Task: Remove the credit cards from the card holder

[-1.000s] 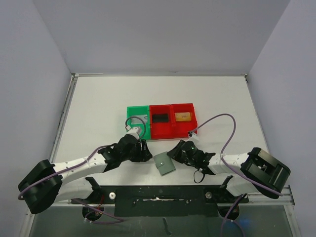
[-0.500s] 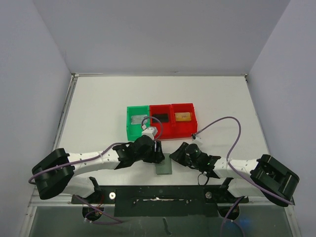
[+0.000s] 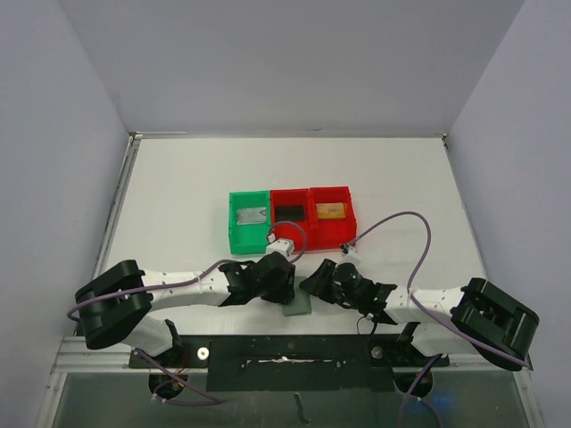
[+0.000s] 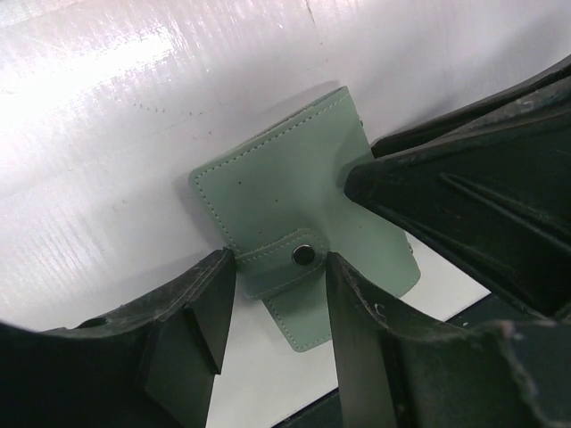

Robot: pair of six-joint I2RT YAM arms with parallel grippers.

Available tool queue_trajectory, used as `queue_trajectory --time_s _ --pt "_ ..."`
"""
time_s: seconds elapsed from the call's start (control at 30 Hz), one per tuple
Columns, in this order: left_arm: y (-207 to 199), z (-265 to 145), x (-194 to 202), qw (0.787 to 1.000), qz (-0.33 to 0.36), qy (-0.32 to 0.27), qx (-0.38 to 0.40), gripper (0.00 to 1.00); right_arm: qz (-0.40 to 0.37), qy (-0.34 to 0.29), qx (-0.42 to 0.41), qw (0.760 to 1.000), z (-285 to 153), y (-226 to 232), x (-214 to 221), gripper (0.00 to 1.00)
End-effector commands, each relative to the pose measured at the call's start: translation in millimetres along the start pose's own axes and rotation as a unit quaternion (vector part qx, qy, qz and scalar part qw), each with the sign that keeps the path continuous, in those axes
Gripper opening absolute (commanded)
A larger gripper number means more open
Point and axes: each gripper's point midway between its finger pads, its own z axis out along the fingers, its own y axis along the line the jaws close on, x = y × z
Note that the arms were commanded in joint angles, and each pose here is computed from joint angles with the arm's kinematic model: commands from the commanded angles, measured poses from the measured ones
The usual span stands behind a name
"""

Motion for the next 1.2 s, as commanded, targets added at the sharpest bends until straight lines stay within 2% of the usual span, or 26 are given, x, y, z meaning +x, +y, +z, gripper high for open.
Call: queue_trajectory --time_s 0.0,0.23,0.3,0.47,0.67,0.77,1.17 --pt "-11 1 -12 1.0 0.02 -0.011 -0.004 0.43 -0.009 0.016 -0.004 1.0 4 2 10 0.35" --pt "-12 3 -8 1.0 0.029 -0.009 -0.008 0.42 -0.013 0.001 -0.038 0.999 -1 19 1 0.06" --pt "-12 3 -11 0.999 0.035 -0.013 -0.011 0.43 -0.01 -0.005 -0.045 0.999 -5 23 -2 0.02" --pt "-10 1 -18 0.997 0.075 -0.017 -0.032 0.41 -0.015 -0.009 -0.038 0.999 -9 21 -4 0.0" --pt "-6 3 -24 0.992 0.104 -0.027 -0.064 0.24 -0.023 -0.001 -0.013 1.0 -7 11 -1 0.0" --pt "-2 2 -25 0.992 0.093 -0.037 -0.074 0.19 -0.02 -0.004 -0.009 1.0 -9 8 -2 0.0" --pt "9 -13 -39 0.993 -0.019 -0.104 -0.055 0.18 -0.014 0.005 0.012 1.0 -8 -9 5 0.0"
